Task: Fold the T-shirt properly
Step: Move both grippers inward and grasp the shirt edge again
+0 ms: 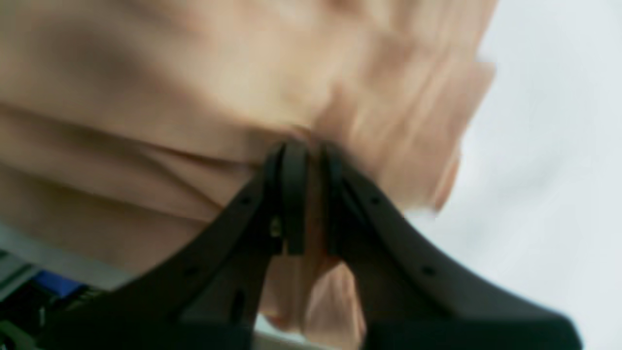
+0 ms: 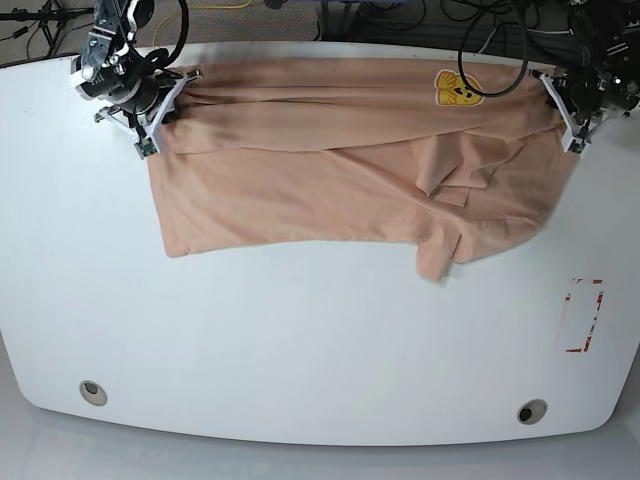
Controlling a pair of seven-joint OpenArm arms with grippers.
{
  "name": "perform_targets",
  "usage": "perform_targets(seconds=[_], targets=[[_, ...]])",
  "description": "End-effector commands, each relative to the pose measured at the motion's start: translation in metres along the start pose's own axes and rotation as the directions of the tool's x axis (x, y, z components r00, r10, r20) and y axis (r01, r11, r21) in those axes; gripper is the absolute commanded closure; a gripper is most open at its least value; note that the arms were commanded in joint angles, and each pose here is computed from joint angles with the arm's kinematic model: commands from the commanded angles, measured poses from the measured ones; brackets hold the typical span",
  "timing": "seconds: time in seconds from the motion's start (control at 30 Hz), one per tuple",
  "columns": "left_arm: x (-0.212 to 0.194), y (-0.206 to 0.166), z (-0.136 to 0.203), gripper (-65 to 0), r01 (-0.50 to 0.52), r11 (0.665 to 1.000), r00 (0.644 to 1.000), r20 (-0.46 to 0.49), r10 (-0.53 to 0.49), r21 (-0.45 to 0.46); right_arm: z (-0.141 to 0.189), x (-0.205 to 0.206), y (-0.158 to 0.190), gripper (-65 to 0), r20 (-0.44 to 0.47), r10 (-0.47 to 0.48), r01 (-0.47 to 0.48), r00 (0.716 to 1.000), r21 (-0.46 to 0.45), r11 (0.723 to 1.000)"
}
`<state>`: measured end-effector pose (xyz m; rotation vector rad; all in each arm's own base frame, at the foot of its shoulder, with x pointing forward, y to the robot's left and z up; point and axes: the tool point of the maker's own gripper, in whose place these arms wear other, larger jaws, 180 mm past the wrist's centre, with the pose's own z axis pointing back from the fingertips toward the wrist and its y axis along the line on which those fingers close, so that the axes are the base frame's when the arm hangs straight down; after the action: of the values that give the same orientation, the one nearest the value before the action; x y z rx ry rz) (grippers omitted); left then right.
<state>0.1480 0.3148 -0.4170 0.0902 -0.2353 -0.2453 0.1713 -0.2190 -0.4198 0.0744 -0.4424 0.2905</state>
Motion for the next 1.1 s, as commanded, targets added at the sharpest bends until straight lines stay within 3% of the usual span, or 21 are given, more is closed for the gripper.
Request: perform_targets(seconds=[0.0, 0.4, 0.77, 0.87, 1.07], targets=[[-0.004, 0.007, -0.003, -11.3, 0.001, 1.0, 1.0, -0.026, -0.001, 0.009, -0.005, 0.006, -0.01, -4.9, 0.031, -0.001, 0.001, 1.0, -0.019, 1.0], [0.069, -0.024, -0.011, -11.4, 0.146, 0.988, 0.987, 0.081, -0.142, -0.044, -0.03, 0.007, -0.067, -4.9, -0.006, -0.023, 0.022, 1.0, -0.06, 0.998], [0.111, -0.035, -0.006, -12.2, 0.211, 0.977, 0.968, 0.149, -0.203, -0.042, -0.003, 0.052, -0.093, -5.2, 0.061, 0.067, -0.057, 0.996, -0.151, 0.987], [0.116, -0.033, -0.004, -16.1, 0.212, 0.977, 0.966, 0.159, -0.203, -0.036, 0.007, 0.059, -0.094, -10.6, 0.047, 0.093, -0.083, 0.995, -0.177, 0.981], [0.119, -0.029, 0.001, -21.1, 0.212, 0.977, 0.968, 0.145, -0.207, -0.021, 0.028, 0.078, -0.092, -29.0, 0.078, 0.147, -0.125, 0.986, -0.229, 0.965]])
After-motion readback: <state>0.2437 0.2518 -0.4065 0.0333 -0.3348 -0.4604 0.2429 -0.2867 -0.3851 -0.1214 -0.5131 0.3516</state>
